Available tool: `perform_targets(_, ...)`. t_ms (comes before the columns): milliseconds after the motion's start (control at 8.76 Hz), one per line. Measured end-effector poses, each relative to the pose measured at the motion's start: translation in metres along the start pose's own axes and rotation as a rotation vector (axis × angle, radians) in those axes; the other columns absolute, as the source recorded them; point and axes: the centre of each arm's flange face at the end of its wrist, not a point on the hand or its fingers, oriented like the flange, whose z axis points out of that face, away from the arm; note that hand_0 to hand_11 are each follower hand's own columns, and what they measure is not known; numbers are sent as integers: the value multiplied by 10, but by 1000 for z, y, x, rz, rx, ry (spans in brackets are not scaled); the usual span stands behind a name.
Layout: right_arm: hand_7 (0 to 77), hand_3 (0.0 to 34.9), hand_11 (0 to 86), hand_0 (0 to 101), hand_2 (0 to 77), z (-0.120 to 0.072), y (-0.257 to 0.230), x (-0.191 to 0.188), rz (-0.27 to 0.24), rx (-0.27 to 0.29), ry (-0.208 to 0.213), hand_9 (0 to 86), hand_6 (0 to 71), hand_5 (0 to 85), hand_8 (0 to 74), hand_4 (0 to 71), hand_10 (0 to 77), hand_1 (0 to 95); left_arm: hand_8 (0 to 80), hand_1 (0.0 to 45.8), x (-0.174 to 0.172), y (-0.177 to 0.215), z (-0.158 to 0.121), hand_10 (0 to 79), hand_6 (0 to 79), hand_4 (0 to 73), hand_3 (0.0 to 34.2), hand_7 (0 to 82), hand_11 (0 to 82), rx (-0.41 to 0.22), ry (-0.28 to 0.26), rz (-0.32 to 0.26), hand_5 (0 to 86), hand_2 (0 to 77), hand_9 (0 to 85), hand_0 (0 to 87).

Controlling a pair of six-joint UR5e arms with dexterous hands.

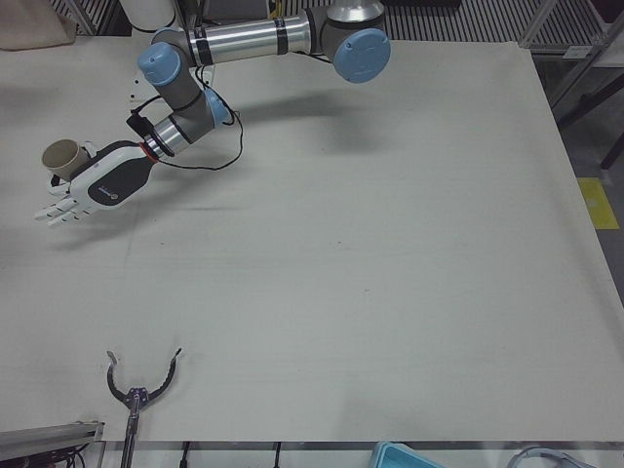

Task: Pour water
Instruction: 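Tilt the right hand's cup over the left hand's cup to pour, then move both hands apart, still holding the cups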

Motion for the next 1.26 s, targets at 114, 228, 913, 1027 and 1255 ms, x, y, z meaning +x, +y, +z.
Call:
perform_targets(114, 524, 0, 311, 495, 365, -8, 23, 9, -39, -44, 26, 387, 311, 524, 273, 76, 202, 147, 27, 158, 1, -1, 0, 65, 33, 360, 1, 120, 125, 1, 2, 1, 529, 425, 55, 525)
perform_targets(228, 496, 0, 305, 493, 365, -14, 37, 14, -67, -72, 44, 393, 311, 529, 262, 71, 191, 147, 27, 158, 3, -1, 0, 65, 55, 360, 1, 120, 125, 1, 3, 2, 529, 425, 55, 524)
perform_targets(913, 496, 0, 289, 515, 371, -11, 15, 8, -145, -31, 55, 360, 311, 535, 240, 76, 180, 147, 27, 158, 27, -11, -1, 65, 55, 360, 0, 114, 125, 15, 34, 11, 524, 425, 55, 528)
perform_targets(1027, 475, 0, 289, 513, 371, -2, -15, -4, -130, 29, 24, 360, 316, 535, 240, 76, 180, 147, 27, 158, 55, -31, -13, 65, 22, 360, 0, 114, 104, 39, 67, 25, 529, 425, 55, 528)
perform_targets(1255, 475, 0, 311, 502, 371, 3, -81, -14, -25, 197, -10, 360, 316, 535, 240, 76, 191, 147, 27, 158, 110, -94, -66, 27, 11, 360, 0, 104, 109, 128, 128, 32, 529, 425, 44, 531)
